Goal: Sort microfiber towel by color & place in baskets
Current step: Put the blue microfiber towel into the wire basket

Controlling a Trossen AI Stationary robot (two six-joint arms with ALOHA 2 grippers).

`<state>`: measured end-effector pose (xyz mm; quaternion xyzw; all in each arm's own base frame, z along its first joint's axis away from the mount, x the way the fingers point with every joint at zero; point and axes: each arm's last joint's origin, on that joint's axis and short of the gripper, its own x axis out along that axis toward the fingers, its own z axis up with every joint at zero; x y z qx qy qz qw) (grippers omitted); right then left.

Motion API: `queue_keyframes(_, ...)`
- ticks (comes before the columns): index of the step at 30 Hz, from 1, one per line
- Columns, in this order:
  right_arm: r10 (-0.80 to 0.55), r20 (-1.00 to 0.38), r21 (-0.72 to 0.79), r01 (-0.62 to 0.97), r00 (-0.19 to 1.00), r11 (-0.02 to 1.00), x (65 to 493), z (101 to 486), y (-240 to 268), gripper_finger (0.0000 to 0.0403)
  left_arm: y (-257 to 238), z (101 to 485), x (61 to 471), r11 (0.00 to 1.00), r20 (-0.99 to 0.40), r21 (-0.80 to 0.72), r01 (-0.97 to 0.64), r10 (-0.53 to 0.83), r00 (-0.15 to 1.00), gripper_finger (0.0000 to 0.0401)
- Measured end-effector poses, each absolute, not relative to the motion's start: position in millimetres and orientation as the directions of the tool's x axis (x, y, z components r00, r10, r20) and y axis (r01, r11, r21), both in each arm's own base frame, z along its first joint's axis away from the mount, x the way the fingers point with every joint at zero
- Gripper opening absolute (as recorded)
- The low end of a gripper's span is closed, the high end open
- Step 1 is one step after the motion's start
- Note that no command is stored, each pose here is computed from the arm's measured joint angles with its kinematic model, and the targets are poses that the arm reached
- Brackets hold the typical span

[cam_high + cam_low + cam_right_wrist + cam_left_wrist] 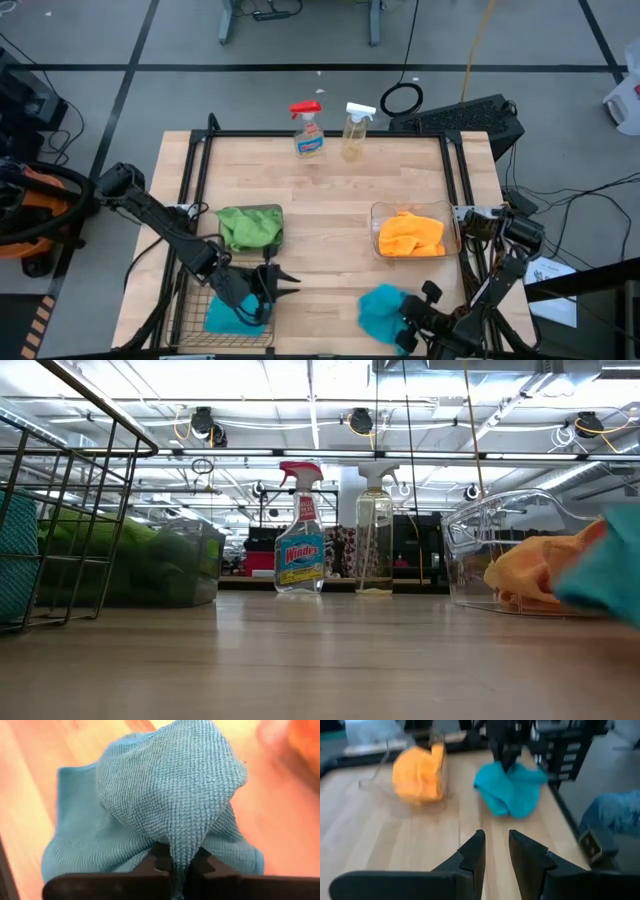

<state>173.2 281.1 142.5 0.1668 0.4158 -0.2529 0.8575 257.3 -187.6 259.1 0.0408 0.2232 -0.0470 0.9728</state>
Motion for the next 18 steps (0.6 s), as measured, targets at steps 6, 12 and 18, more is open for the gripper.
queue_keyframes(6,-0.317,-0.774,0.022,0.523,0.548,0.852,192.5,161.3,281.4,0.0004,-189.0,273.4,264.7,0.988,-0.304,0.078,0.131,-0.101,0.947,0.0093)
queue_keyframes(12,-0.368,-0.741,-0.079,0.472,0.562,0.878,213.9,191.1,277.7,0.0004,-188.9,282.9,268.3,0.987,-0.216,0.099,0.129,-0.106,0.971,0.0115)
queue_keyframes(18,-0.434,-0.665,-0.169,0.443,0.608,0.880,231.9,225.2,266.3,0.0004,-185.5,285.1,269.9,0.992,-0.189,0.115,0.053,-0.030,0.982,0.0177)
